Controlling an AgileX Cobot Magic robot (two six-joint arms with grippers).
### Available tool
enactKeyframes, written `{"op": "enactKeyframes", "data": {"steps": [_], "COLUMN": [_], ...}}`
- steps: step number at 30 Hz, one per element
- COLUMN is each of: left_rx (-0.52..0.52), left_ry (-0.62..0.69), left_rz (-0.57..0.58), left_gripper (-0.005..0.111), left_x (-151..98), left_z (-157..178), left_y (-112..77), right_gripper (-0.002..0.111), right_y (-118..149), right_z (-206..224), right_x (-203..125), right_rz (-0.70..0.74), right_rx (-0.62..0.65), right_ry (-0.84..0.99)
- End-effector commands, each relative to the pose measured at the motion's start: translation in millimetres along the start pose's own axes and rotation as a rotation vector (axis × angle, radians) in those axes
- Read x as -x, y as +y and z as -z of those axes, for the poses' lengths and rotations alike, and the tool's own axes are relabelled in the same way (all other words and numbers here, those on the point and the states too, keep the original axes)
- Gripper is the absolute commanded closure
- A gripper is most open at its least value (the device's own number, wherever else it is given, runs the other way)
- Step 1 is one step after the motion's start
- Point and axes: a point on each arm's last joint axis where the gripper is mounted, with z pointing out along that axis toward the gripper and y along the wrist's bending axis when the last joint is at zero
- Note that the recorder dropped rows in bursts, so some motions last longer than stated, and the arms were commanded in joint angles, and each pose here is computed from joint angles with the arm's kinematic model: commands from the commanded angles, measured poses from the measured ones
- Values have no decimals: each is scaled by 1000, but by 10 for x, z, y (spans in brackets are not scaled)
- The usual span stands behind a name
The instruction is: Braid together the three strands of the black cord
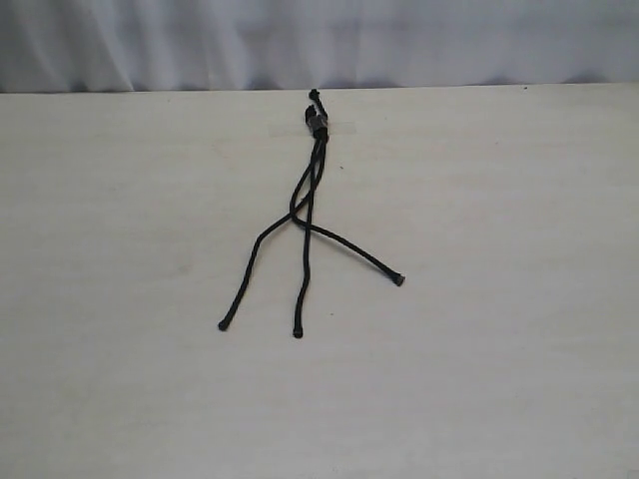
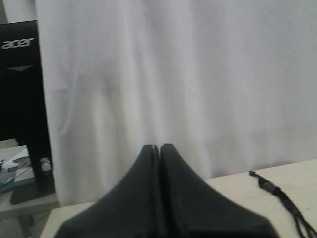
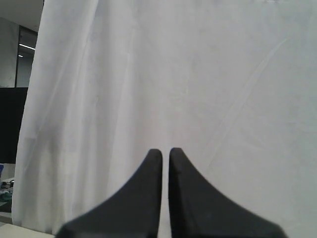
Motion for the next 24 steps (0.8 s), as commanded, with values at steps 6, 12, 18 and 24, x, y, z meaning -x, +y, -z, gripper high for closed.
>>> {"op": "enactKeyframes", "data": {"steps": [6, 12, 18, 24], "left_rx": [58, 56, 56, 56], "left_ry": [104, 117, 135, 140], "left_rz": [-17, -12, -11, 47], "left_gripper": [107, 107, 107, 107], "left_x": [-517, -572, -588, -594], "left_z": [38, 38, 40, 41], "left_y": [-3, -8, -8, -11], "right_gripper": [104, 104, 104, 104], "right_y": [-3, -3, -3, -3], "right_z": [9, 9, 9, 9], "right_x": [6, 5, 5, 5], "right_rz": [-1, -1, -1, -1], "right_rx": [-5, -5, -5, -5], "right_ry": [-11, -10, -10, -10]}}
